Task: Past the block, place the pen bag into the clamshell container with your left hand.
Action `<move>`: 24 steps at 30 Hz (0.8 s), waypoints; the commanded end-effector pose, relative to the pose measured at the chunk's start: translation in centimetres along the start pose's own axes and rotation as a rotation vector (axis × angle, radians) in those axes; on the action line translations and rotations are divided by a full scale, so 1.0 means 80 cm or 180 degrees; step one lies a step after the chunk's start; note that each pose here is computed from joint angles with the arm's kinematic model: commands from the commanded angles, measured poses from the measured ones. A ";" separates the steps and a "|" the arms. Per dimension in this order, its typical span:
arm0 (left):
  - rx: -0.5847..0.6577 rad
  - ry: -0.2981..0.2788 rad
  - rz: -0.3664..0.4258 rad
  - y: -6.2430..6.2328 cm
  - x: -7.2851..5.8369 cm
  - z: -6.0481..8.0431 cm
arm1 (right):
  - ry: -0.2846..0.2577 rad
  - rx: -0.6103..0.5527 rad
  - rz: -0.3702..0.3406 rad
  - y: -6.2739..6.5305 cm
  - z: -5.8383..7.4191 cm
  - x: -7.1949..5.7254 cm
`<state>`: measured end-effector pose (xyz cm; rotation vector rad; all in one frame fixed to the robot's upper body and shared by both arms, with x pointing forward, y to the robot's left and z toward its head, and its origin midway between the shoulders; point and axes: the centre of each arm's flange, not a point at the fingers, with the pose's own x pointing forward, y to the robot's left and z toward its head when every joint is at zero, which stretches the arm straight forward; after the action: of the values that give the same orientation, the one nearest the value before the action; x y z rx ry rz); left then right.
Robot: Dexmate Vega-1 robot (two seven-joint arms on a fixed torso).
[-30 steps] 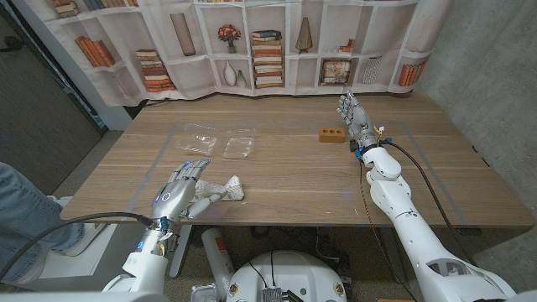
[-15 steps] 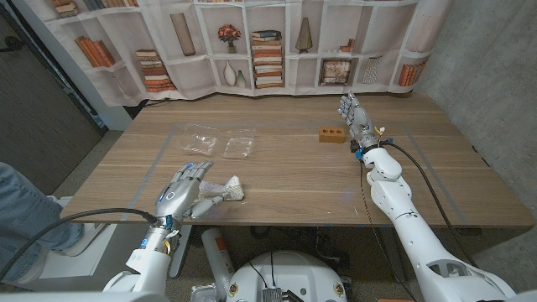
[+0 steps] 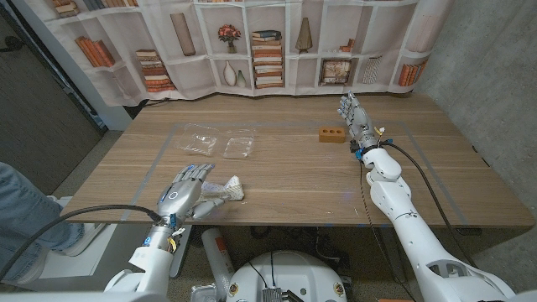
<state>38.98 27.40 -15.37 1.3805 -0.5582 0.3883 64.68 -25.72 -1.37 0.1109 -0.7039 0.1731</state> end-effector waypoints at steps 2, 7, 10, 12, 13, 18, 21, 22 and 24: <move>0.0250 0.0129 0.0017 -0.003 0.003 -0.003 | -0.0004 0.0008 -0.0001 0.002 0.000 0.000; 0.0253 0.0115 0.0028 -0.004 0.006 -0.002 | -0.0008 0.0000 -0.0008 0.001 0.001 -0.001; 0.0264 0.0112 0.0013 -0.006 0.009 -0.001 | -0.0010 0.0011 -0.0027 0.000 0.001 -0.002; 0.0293 0.0117 -0.0004 -0.007 0.011 0.000 | -0.0010 0.0020 -0.0042 -0.001 0.002 -0.002; 0.0298 0.0117 -0.0018 -0.008 0.012 0.000 | -0.0020 -0.0006 -0.0020 -0.001 0.002 -0.002; 0.0345 0.0119 -0.0063 -0.011 0.017 0.003 | -0.0015 0.0009 -0.0039 -0.003 0.002 -0.003; 0.0384 0.0134 -0.0094 -0.013 0.020 0.005 | -0.0009 0.0003 -0.0041 -0.004 0.001 -0.004; 0.0393 0.0138 -0.0103 -0.014 0.021 0.006 | -0.0009 0.0002 -0.0043 -0.005 0.001 -0.004; 0.0414 0.0153 -0.0126 -0.015 0.022 0.007 | -0.0004 0.0017 -0.0057 -0.005 0.000 -0.004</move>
<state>40.22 26.84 -15.23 1.4617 -0.5175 0.4297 64.48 -25.85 -1.41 0.1172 -0.7075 0.1655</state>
